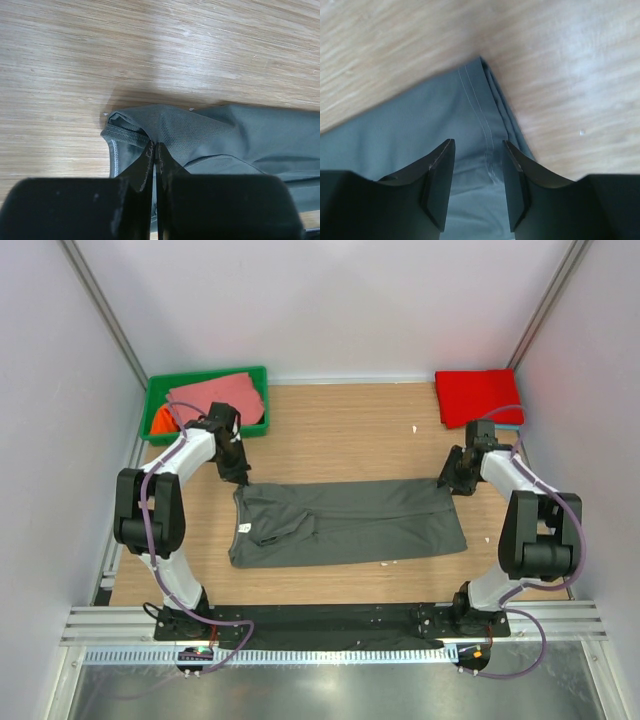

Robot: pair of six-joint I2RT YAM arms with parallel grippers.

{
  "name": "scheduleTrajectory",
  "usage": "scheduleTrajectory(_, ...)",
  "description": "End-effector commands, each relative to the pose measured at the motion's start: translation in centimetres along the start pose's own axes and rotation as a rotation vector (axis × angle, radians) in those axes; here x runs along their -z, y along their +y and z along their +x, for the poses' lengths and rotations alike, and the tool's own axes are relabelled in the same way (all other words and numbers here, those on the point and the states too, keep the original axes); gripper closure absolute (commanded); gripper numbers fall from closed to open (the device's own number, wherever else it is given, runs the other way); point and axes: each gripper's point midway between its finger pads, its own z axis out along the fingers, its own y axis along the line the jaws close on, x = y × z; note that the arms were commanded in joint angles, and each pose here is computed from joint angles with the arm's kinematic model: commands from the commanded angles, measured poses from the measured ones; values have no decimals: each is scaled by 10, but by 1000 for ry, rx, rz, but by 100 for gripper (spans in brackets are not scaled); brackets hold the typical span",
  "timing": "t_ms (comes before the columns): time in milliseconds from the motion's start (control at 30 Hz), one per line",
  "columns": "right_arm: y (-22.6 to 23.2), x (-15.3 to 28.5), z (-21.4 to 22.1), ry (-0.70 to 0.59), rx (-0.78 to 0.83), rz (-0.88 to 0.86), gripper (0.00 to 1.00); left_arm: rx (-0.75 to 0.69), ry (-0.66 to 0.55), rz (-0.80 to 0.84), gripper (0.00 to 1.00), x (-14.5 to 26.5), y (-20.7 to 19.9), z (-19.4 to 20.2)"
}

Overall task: Fold and stack the t-shirts
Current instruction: Fold the tshirt

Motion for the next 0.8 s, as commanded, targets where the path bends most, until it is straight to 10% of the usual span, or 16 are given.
scheduleTrajectory(0, -5, 15, 15, -9, -119, 18, 51, 6, -26, 31, 99, 4, -6, -9)
scheduleTrajectory(333, -5, 29, 17, -42, -189, -12, 37, -4, -61, -60, 55, 32, 16, 8)
scheduleTrajectory(767, -1, 26, 29, -26, -147, -61, 37, -44, 218, 124, 53, 40, -20, 139)
